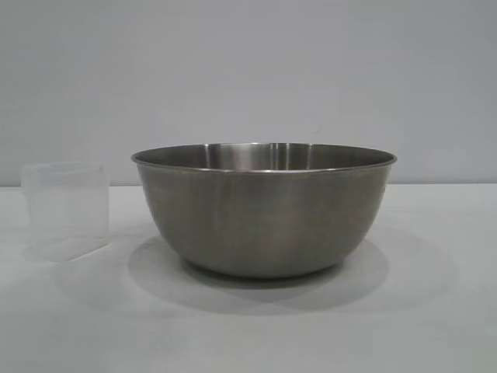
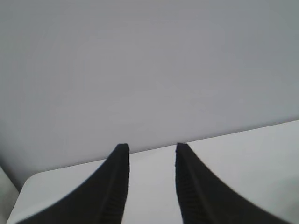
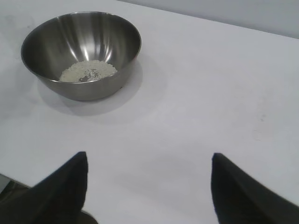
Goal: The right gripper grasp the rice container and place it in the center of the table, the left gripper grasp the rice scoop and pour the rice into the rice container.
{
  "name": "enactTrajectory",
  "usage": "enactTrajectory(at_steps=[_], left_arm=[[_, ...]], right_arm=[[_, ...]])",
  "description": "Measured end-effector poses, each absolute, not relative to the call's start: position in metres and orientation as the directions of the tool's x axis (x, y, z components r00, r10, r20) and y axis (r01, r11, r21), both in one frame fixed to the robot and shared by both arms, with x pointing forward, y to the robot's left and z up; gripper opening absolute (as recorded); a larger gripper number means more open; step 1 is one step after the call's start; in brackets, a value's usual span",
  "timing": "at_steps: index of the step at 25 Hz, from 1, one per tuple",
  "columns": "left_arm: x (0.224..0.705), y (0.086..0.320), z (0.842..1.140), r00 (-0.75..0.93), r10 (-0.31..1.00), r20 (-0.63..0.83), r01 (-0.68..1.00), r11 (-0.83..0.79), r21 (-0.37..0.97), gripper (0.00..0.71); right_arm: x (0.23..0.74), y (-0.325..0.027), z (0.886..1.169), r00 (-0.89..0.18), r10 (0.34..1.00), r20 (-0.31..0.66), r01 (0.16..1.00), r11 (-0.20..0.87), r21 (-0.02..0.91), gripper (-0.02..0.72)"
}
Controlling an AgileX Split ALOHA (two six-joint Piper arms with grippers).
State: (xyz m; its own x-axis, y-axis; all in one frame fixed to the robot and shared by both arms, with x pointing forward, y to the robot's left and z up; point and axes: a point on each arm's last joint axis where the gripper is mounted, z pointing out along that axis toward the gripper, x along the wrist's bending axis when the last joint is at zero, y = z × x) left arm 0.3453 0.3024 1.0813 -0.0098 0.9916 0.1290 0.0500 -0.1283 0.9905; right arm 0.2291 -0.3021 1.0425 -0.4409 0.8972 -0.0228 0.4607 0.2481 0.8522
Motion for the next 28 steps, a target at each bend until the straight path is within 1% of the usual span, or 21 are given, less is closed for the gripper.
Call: enactTrajectory(at_steps=[6, 10, 16, 20, 28], left_arm=[[0.317, 0.306, 1.079, -0.031, 0.997, 0.075, 0.076, -0.072, 0.994, 0.248], [0.3, 0.309, 1.071, -0.047, 0.998, 0.036, 0.143, -0.029, 0.989, 0.248], [0.273, 0.304, 1.057, 0.052, 0.997, 0.065, 0.221, -0.075, 0.972, 0.248], [0.258, 0.302, 1.049, 0.09, 0.995, 0.047, 0.249, -0.069, 0.966, 0.248], [0.239, 0.303, 1.058, 0.112, 0.993, 0.045, 0.334, -0.081, 0.939, 0.248]], right_arm=[[0.229, -0.302, 1.042, -0.441, 0.897, -0.023, 0.461, 0.248, 0.852, 0.472], [0.229, -0.302, 1.042, -0.441, 0.897, -0.023, 0.461, 0.248, 0.852, 0.472], [0.229, -0.302, 1.042, -0.441, 0.897, -0.023, 0.461, 0.248, 0.852, 0.472], [0.229, -0.302, 1.042, -0.441, 0.897, -0.023, 0.461, 0.248, 0.852, 0.472], [0.229, -0.302, 1.042, -0.441, 0.897, -0.023, 0.461, 0.248, 0.852, 0.472]])
